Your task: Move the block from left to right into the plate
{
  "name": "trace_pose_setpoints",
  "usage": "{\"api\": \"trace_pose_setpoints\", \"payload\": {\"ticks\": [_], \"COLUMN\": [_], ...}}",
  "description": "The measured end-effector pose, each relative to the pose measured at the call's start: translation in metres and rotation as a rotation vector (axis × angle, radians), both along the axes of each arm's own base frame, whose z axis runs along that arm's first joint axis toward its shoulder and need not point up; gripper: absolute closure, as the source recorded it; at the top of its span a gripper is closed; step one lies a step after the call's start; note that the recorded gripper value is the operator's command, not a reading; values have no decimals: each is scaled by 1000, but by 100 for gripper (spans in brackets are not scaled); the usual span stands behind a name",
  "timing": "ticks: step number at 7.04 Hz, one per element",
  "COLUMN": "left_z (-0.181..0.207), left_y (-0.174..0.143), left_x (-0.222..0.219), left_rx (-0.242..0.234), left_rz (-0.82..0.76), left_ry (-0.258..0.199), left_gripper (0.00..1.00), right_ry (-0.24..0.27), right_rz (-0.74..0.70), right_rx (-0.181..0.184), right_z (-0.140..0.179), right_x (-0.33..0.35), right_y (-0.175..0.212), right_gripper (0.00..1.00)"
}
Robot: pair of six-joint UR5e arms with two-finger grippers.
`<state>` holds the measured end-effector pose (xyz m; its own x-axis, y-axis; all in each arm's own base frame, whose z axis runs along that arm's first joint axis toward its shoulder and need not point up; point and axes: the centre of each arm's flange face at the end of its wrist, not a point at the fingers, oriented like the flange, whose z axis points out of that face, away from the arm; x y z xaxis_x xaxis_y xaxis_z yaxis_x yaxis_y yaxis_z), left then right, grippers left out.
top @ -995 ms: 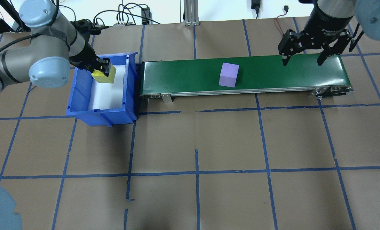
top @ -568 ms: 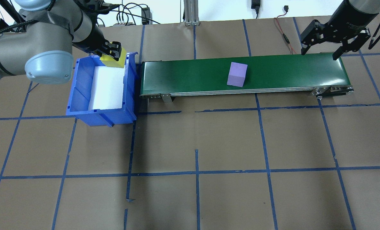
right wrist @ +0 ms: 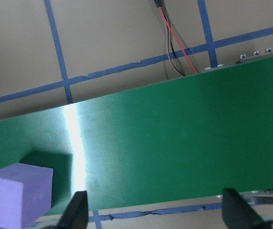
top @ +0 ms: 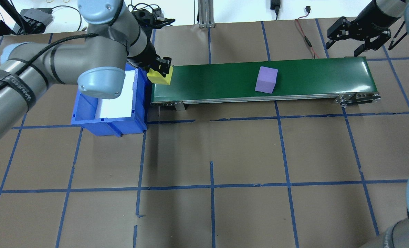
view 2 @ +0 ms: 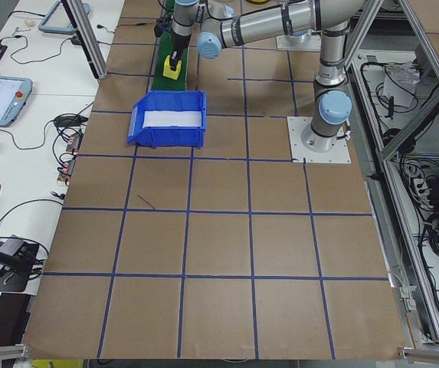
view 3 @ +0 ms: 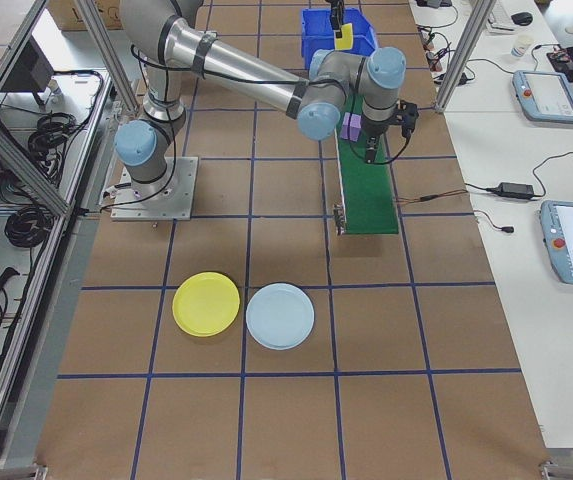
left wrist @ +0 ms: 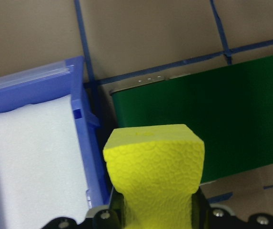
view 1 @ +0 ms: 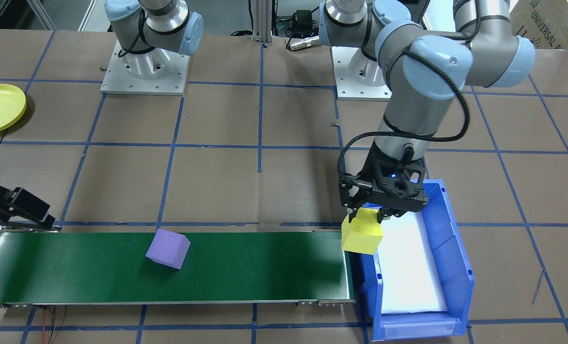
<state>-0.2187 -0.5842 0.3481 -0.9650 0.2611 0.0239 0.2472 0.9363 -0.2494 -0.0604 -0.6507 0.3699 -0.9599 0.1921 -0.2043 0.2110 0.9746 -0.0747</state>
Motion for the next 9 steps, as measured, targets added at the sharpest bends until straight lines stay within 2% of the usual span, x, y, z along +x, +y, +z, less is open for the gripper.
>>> {"api": "trace_pose_setpoints", "payload": {"ticks": [1,2,3,4,6,7,9], "left_z": [-14,-23,-29,-36,-39,-32,-2], "left_y": [-2,-5,-10,-14,-17,-17,-12], "left_x": [-10,-14,-15,-16,-16,-12,11], "left_rx": [12,10,-1,-7,-16,-28,-35], "left_rz": [-4,-8,-9,-9,-1,6,40], "left_ry": [3,4,4,3,2,-4,-11], "left_gripper": [52,52,44,0,0,0,0], "right_ry": [-27,-83,-125,-146,-151,-146,-148], "right_rz": [-7,-16,-23,-25,-23,-21,-24], "right_rx": [-1,-2,6,16,9,-5,2], "right_z": [-9,-21,-33,-41,-55,-64,-77], "right_x": [1,4,7,8,9,8,9], "right_y": [-5,-11,-14,-13,-14,-16,-12], "right_gripper": [0,0,0,0,0,0,0]}}
